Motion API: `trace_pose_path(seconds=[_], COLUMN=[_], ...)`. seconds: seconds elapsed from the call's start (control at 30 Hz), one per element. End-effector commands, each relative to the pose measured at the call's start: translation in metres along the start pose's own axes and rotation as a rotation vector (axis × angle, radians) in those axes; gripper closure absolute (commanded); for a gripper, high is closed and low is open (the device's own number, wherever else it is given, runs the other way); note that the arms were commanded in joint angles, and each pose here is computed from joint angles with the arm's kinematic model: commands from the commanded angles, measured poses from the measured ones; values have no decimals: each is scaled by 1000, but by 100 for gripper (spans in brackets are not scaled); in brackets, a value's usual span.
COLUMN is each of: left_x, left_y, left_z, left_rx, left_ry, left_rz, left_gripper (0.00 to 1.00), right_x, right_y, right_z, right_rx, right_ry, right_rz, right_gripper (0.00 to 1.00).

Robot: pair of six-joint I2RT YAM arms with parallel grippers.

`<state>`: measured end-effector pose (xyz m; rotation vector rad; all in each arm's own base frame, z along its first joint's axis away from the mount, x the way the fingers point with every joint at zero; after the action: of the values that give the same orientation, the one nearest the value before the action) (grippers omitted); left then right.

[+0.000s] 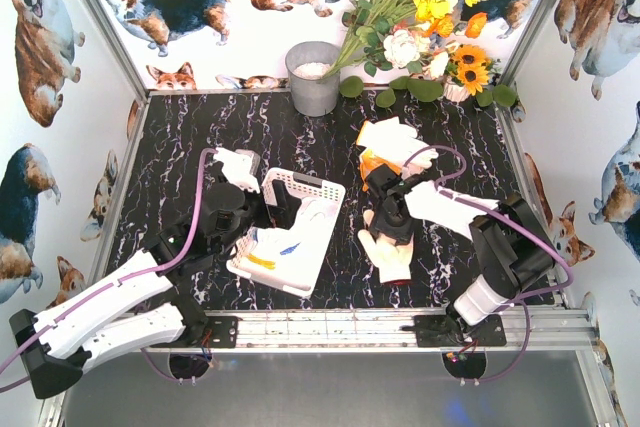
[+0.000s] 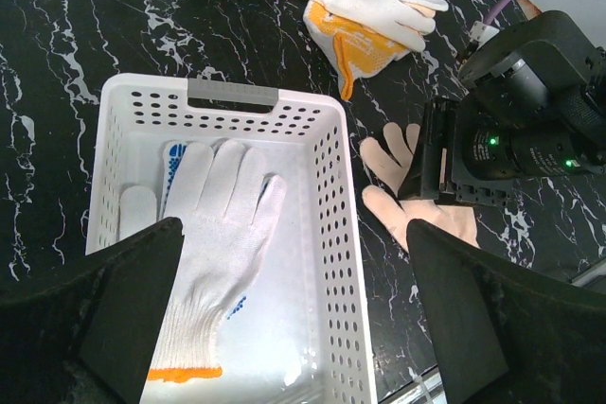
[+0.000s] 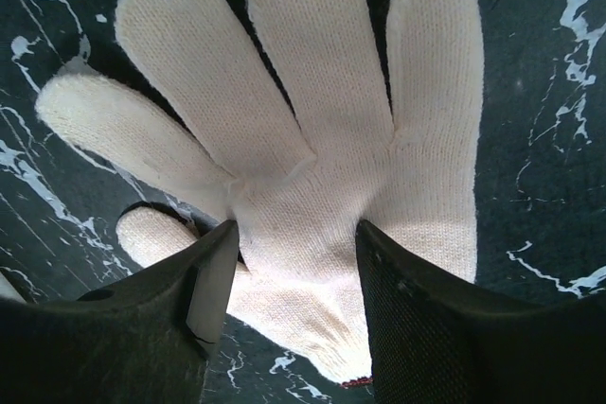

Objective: Put the gloves into the storage basket
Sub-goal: Adjust the glove at the center of the board.

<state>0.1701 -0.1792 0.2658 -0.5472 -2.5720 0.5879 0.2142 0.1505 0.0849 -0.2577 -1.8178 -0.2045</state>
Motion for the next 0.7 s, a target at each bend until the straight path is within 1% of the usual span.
trace_pose_path(seconds=[0.0,0.13,0.17,0.23,0.33,0.43,0.53,0.67], left_x=[1,2,3,2,-3,-12,-20,-28], left_y=[1,1,4,10,26,50,83,114], left_z=[-1,-7,-10,-18,-32,-44,-59,-71], left_rx=[4,-13,-23,-44,-70,-62,-51,-68], left_ry=[-13,-16,-12,-6,9,36,21,-2], left_rz=[-1,-23,-39,-77,-130,-148,-208,-234], left_gripper=[3,0,0,0,0,0,0,0], right_x=[15,60,74,101,122,120,106,82], right_y=[17,18,17,14,6,-12,-32,-51], right_z=[-19,-39,-45,-55,-71,-92,-117,-147], right_rx=[-80,11,33,81,144,126,75,44], right_ry=[-114,-201,-234,-303,-406,-441,-457,-498], right_rz=[-46,-91,-111,-146,-192,-195,-186,-158], right_gripper=[45,38,37,32,30,34,40,47])
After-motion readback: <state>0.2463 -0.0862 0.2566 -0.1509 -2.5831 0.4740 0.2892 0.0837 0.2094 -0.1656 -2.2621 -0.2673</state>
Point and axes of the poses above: each gripper's point midway between its finger pads, its own x axis back along the fingers, its own y axis along the line the jaws close on, z = x × y, the point moved 7 cm from there along x, back along the fingers, and after that the axes turned 8 degrees about x, right-handed, at the moved point
